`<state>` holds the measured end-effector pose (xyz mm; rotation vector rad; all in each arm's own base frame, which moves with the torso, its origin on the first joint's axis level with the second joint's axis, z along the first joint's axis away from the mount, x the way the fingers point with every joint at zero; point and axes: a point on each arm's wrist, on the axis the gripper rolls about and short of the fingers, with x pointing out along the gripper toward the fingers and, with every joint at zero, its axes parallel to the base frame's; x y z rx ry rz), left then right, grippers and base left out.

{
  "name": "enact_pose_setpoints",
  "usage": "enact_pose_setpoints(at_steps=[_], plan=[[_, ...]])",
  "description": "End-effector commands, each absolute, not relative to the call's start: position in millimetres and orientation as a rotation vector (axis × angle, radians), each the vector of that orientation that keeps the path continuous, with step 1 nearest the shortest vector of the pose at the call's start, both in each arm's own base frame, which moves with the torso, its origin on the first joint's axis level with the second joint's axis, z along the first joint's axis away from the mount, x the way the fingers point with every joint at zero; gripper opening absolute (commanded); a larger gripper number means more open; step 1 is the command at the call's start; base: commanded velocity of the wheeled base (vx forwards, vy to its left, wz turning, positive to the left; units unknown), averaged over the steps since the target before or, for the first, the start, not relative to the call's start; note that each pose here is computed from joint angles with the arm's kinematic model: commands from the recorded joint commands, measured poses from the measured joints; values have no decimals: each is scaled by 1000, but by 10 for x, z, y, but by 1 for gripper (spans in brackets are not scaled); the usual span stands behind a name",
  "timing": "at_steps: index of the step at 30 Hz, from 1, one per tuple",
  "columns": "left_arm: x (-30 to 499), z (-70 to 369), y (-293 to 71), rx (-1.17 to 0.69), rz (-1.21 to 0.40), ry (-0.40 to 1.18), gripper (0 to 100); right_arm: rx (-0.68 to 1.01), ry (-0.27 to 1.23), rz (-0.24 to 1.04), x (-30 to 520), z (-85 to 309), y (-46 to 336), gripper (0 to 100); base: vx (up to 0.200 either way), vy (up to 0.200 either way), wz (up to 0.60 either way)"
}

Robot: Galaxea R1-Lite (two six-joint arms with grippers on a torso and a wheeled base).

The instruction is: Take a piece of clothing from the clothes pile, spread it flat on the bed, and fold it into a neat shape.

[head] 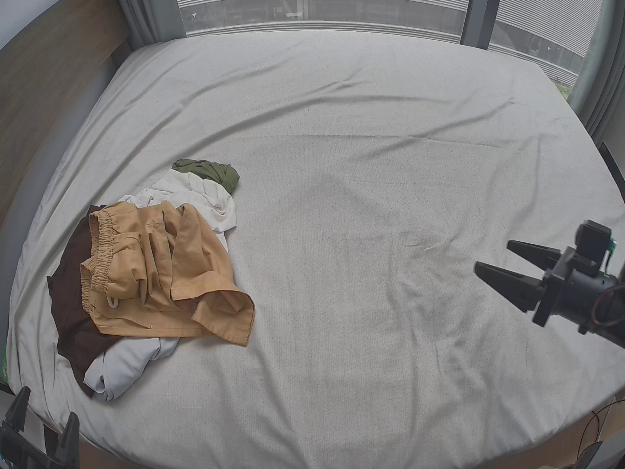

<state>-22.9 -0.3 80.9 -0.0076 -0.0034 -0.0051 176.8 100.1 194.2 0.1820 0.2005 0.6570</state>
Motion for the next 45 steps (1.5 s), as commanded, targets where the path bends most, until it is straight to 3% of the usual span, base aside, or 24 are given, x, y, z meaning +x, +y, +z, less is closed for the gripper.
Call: enact_pose_setpoints(at_steps=[1, 13, 45], plan=[[-228, 758, -3, -9, -5, -3, 100, 255, 319, 732, 2101, 1774, 1479, 100, 0, 0, 0], [-228, 756, -3, -11, -5, -2, 100, 227, 450, 764, 2612, 1329, 2081, 100, 0, 0, 0], [-228, 756, -4, -11, -8, -1, 100, 182, 629, 816, 2985, 559, 3388, 100, 0, 0, 0]])
